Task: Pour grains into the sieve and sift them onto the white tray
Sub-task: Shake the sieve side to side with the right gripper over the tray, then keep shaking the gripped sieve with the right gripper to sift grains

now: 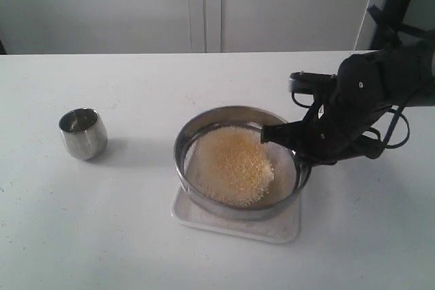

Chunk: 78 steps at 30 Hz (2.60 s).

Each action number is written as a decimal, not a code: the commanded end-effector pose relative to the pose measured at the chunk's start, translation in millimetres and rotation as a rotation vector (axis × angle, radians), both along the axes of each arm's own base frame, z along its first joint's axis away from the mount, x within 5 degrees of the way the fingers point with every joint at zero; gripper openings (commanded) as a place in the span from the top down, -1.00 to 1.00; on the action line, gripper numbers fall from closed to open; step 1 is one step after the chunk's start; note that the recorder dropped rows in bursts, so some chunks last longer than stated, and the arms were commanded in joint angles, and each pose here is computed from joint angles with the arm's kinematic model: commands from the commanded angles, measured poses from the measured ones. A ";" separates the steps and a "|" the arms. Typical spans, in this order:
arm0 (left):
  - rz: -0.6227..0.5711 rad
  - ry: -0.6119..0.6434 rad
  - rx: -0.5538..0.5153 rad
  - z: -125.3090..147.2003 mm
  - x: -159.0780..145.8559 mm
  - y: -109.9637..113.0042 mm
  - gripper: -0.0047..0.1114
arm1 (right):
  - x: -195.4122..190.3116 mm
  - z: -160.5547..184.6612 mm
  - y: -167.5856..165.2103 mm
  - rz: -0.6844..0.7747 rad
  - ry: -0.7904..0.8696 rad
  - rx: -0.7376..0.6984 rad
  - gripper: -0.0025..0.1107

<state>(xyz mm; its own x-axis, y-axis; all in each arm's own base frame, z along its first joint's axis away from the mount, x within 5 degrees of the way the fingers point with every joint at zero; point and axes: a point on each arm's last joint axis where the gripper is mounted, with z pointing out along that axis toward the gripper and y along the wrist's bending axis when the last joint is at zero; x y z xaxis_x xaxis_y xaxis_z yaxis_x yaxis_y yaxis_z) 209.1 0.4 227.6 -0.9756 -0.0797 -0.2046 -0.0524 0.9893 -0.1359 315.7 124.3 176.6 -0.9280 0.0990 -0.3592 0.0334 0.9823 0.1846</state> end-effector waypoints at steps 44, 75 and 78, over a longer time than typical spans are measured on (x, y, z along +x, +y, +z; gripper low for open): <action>0.005 0.004 -0.006 2.6 -1.0 0.2 0.92 | 16.0 14.0 -10.4 -0.239 -0.154 0.160 0.96; 0.005 0.002 -0.005 2.7 -0.8 0.2 0.92 | -5.7 18.0 -0.5 -0.081 -0.161 0.093 0.96; 0.005 0.002 -0.005 2.7 -0.8 0.2 0.92 | 15.6 10.1 -3.0 -0.196 -0.158 0.143 0.96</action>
